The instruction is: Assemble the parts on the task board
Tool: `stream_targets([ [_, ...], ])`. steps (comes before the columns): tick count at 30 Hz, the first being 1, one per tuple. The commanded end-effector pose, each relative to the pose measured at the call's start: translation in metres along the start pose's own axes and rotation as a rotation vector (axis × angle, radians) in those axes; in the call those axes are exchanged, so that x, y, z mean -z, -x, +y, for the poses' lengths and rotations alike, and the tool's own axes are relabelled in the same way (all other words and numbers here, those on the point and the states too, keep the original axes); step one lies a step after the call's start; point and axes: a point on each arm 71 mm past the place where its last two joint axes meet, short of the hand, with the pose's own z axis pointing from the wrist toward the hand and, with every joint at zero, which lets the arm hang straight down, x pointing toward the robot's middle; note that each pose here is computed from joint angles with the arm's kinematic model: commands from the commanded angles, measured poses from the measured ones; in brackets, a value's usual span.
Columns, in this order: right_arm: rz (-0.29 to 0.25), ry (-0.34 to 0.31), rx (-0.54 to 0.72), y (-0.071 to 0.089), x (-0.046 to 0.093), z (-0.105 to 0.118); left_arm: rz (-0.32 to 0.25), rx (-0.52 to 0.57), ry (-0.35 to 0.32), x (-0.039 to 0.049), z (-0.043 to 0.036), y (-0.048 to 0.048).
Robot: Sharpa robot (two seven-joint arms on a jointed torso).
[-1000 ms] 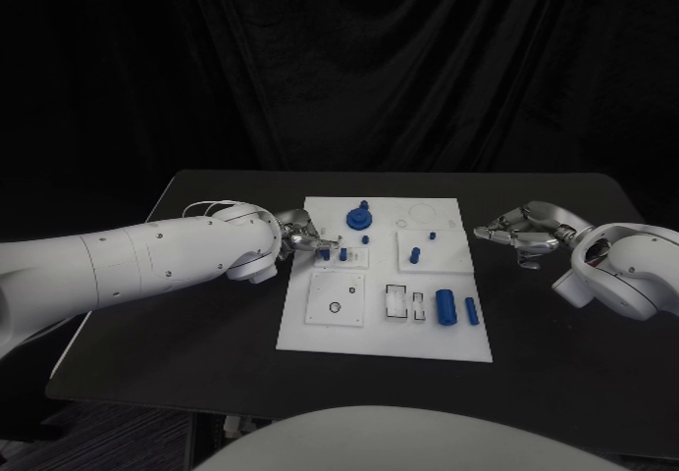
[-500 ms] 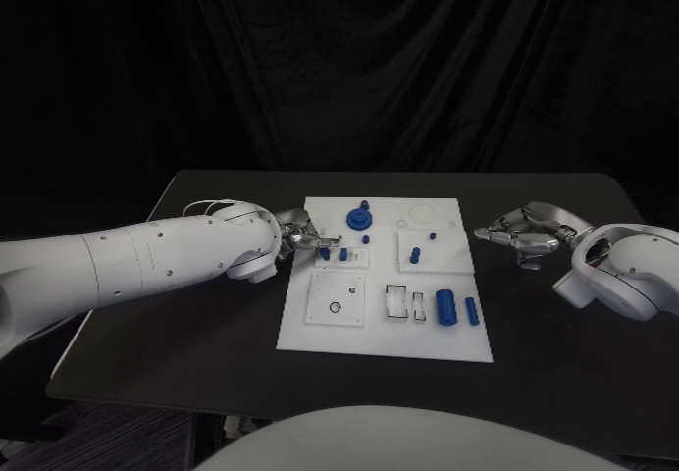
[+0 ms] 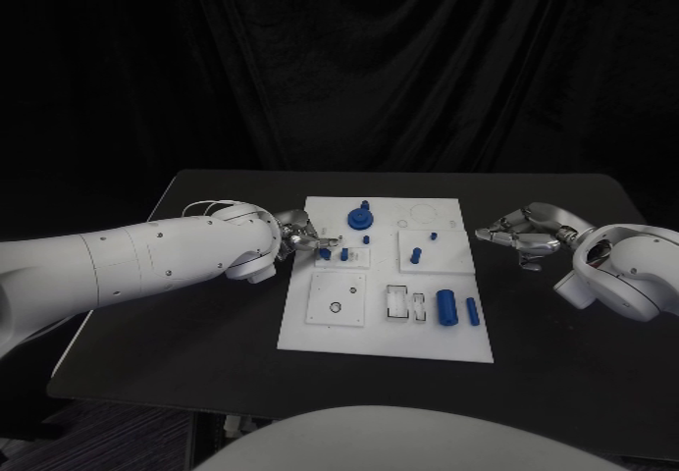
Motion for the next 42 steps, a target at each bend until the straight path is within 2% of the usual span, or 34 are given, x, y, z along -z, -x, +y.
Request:
stream_targets([
  [1, 0.010, -0.019, 0.003, -0.0015, 0.0001, -0.0021, 0.028, -0.005, -0.008, -0.0001, 0.0013, -0.0050],
  [20, 0.015, -0.029, 0.004, -0.0019, -0.0003, -0.0028, 0.028, -0.004, -0.030, 0.0009, 0.0010, -0.0049],
  [42, 0.026, -0.040, 0.006, -0.0030, -0.0003, -0.0033, 0.066, -0.014, -0.036, 0.0013, 0.0003, -0.0079],
])
